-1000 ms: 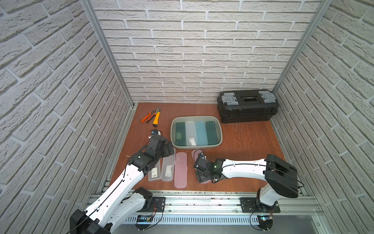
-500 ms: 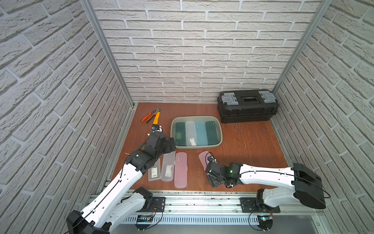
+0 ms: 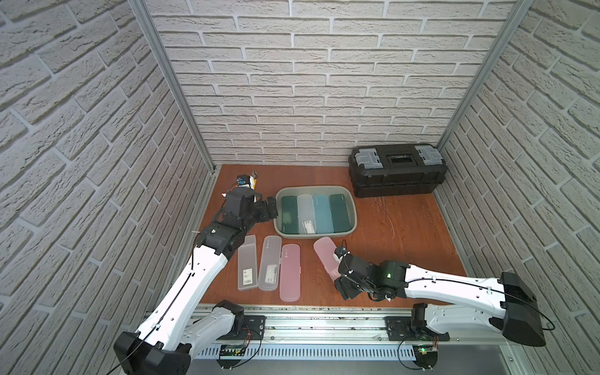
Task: Put the pencil case into the storage box
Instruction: Pick up the pencil case from the center of the board, then place the pencil case at the storage box.
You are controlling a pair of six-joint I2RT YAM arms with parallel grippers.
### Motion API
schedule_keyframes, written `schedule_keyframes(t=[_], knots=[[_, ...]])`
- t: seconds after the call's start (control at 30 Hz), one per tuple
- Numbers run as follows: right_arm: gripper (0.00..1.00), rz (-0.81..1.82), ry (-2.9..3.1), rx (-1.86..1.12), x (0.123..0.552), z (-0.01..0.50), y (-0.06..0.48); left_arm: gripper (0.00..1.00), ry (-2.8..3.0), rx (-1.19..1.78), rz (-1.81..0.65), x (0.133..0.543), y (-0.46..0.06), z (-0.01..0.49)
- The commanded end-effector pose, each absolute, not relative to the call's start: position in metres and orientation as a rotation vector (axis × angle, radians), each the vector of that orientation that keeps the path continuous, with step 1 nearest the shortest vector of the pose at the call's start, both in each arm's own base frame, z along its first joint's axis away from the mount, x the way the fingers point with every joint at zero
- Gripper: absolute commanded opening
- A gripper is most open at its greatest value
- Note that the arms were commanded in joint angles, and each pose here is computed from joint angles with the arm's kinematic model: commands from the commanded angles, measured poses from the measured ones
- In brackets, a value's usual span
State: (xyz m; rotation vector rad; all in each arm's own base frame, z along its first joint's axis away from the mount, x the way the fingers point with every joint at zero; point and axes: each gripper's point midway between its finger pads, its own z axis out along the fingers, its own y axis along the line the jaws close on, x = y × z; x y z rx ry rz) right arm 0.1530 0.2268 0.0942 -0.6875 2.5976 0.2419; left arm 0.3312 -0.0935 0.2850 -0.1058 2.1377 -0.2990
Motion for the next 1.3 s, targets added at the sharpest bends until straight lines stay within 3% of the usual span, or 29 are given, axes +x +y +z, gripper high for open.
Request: schedule_keyframes(t=[0.0, 0.13, 0.4, 0.67, 0.9, 1.17, 1.27], knots=[[0.54, 0.291, 2.482, -0.65, 0.176, 0.13, 0.243, 0.99, 2.077, 0.024, -0.453, 0.358, -0.117, 0.317], [0.51, 0.278, 2.465, -0.574, 0.209, 0.149, 0.249, 0.98, 2.128, 0.119, -0.478, 0.382, -0.132, 0.316], [0.5, 0.219, 2.489, -0.418, 0.315, 0.155, 0.244, 0.99, 2.172, 0.165, -0.618, 0.427, -0.15, 0.286], [0.47, 0.06, 2.581, -0.302, 0.393, 0.136, 0.22, 0.98, 2.21, 0.281, -0.704, 0.429, -0.171, 0.242], [0.46, -0.11, 2.619, -0.193, 0.412, 0.118, 0.19, 0.98, 2.218, 0.243, -0.583, 0.428, -0.153, 0.22], [0.46, -0.165, 2.661, -0.142, 0.41, 0.089, 0.184, 0.98, 2.217, 0.253, -0.615, 0.427, -0.16, 0.222], [0.52, -0.182, 2.664, -0.126, 0.411, 0.084, 0.183, 0.98, 2.219, 0.254, -0.619, 0.426, -0.16, 0.221]])
